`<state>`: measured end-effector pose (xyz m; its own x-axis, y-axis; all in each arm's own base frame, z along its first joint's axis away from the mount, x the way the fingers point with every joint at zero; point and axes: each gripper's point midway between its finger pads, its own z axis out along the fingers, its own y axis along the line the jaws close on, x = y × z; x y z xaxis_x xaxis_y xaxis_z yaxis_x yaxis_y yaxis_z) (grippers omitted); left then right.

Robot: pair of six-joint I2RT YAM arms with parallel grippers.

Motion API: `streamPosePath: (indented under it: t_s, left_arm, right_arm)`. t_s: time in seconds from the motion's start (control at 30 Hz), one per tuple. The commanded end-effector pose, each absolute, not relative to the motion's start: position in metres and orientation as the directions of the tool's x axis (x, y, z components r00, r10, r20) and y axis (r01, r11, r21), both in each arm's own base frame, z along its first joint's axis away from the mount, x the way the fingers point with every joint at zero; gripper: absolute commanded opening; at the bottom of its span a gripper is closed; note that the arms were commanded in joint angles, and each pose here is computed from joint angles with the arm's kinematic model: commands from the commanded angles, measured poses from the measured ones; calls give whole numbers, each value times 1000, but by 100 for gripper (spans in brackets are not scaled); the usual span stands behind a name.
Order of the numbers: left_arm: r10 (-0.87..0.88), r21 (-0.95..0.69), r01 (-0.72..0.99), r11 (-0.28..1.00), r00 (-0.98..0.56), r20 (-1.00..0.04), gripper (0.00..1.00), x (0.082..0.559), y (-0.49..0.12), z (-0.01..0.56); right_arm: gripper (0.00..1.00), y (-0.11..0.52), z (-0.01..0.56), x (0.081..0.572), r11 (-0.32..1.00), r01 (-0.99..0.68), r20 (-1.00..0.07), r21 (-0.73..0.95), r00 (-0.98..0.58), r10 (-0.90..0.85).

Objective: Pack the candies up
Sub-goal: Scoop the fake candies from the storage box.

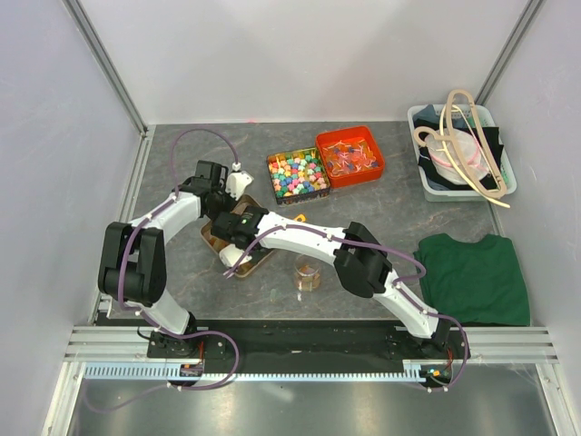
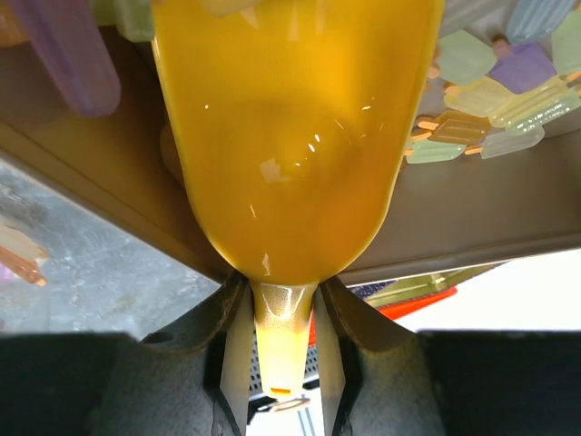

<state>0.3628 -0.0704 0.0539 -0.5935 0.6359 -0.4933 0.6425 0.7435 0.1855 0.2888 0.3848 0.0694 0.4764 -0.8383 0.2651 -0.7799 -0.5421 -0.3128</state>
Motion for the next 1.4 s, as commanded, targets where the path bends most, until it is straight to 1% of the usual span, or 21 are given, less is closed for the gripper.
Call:
streamPosePath:
  t_s: [0.0,0.1,0.13,0.33,0.5,0.73,0.83,1.0,1.23,1.37]
  left_arm:
    - [523,142,581,802,-566,-637,2,379,-91,82]
    - [523,129,588,798,-571,-633,2,375,-92,76]
    - [521,126,589,798,-569,-636,2,375,-93,75]
    - [518,111,593,798,-581,-628,2,369,-93,67]
    - [512,126,569,813,-595,-620,2,372,-88,71]
    - [474,171,469,866,-663,-579,2,371,-69,73]
    - [463,179,445,878,-688,-559,2,367,-64,71]
    - [463,179,445,878,-692,-554,2,362,-62,73]
    - [461,176,443,879,-696,-551,2,359,-62,74]
    - [459,173,442,880,-700,-547,2,355,-61,71]
  right_arm:
    - [0,408,33,246,-510,-839,79,-189,504,-860]
    - [0,404,27,248,-492,-854,64,-167,489,-870]
    - [0,402,25,247,-482,-864,41,-145,481,-876]
    - [0,395,13,243,-446,-889,29,-108,445,-895]
    - [0,403,22,244,-442,-884,41,-155,441,-897]
    - [0,414,22,241,-448,-867,88,-216,440,-894]
    - [0,423,22,244,-426,-866,87,-260,419,-904]
    - [0,427,18,243,-404,-876,72,-263,400,-914]
    - [0,424,15,226,-372,-910,22,-180,375,-927]
    - [0,427,13,213,-322,-944,-68,-66,327,-943]
